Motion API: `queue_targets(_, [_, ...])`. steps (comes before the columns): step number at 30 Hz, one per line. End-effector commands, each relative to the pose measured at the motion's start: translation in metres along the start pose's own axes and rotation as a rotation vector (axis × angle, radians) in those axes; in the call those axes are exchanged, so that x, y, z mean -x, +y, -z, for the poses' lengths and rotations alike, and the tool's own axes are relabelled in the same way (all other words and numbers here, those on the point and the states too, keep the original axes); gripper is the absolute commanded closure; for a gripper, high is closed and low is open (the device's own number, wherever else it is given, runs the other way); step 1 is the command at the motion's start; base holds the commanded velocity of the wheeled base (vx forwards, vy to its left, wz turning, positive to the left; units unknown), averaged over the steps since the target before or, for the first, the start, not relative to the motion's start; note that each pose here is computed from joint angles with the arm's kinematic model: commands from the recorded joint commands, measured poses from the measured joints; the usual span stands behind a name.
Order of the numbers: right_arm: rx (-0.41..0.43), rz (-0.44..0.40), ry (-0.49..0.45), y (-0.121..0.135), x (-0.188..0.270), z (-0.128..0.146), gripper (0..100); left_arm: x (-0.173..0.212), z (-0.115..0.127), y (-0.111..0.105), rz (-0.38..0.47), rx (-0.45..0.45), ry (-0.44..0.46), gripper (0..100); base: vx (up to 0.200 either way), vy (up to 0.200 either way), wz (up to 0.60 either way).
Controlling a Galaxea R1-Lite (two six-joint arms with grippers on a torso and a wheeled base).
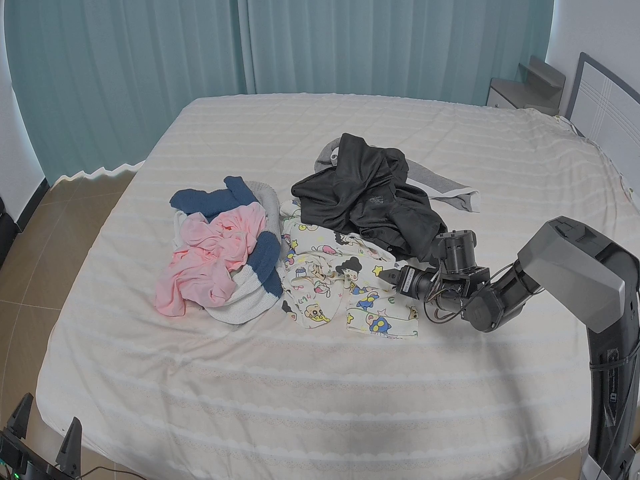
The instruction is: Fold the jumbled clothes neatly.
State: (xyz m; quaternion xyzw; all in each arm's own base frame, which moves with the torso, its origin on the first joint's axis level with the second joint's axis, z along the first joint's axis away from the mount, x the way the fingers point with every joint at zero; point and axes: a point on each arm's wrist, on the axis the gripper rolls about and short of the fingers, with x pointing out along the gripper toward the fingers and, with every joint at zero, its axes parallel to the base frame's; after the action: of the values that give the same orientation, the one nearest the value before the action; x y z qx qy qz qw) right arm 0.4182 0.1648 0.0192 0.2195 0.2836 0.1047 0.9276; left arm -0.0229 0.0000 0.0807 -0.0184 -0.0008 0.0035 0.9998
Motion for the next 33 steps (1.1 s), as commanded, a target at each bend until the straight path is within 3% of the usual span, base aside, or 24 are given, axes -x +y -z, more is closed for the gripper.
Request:
queue_targets(1, [0.0, -0.004, -0.018, 0.001, 0.002, -0.006, 0, 0.0, 0.005, 0.0, -0.002, 0.002, 0.006, 0, 0.0, 0.0, 0.0])
queue_targets(12, [0.087, 0.019, 0.031, -0.013, -0.033, 0.023, 0, 0.0, 0.005, 0.0, -0.002, 0.002, 0.006, 0, 0.0, 0.0, 0.0])
queue_targets(15, [0.149, 0.011, 0.032, -0.014, -0.046, 0.03, 0, 0.0, 0.005, 0.0, -0.002, 0.002, 0.006, 0, 0.0, 0.0, 0.0])
queue_targets(22, [0.189, -0.037, 0.027, 0.008, -0.052, 0.038, 0, 0.0, 0.005, 0.0, -0.002, 0.011, 0.006, 0, 0.0, 0.0, 0.0])
queue_targets(23, [0.19, -0.039, 0.028, 0.008, -0.052, 0.039, 100, 0.0, 0.005, 0.0, -0.002, 0.011, 0.006, 0, 0.0, 0.0, 0.0])
queue_targets(33, [0.192, -0.04, 0.01, 0.013, -0.033, 0.025, 100, 0.0, 0.005, 0.0, -0.002, 0.009, 0.006, 0, 0.0, 0.0, 0.0])
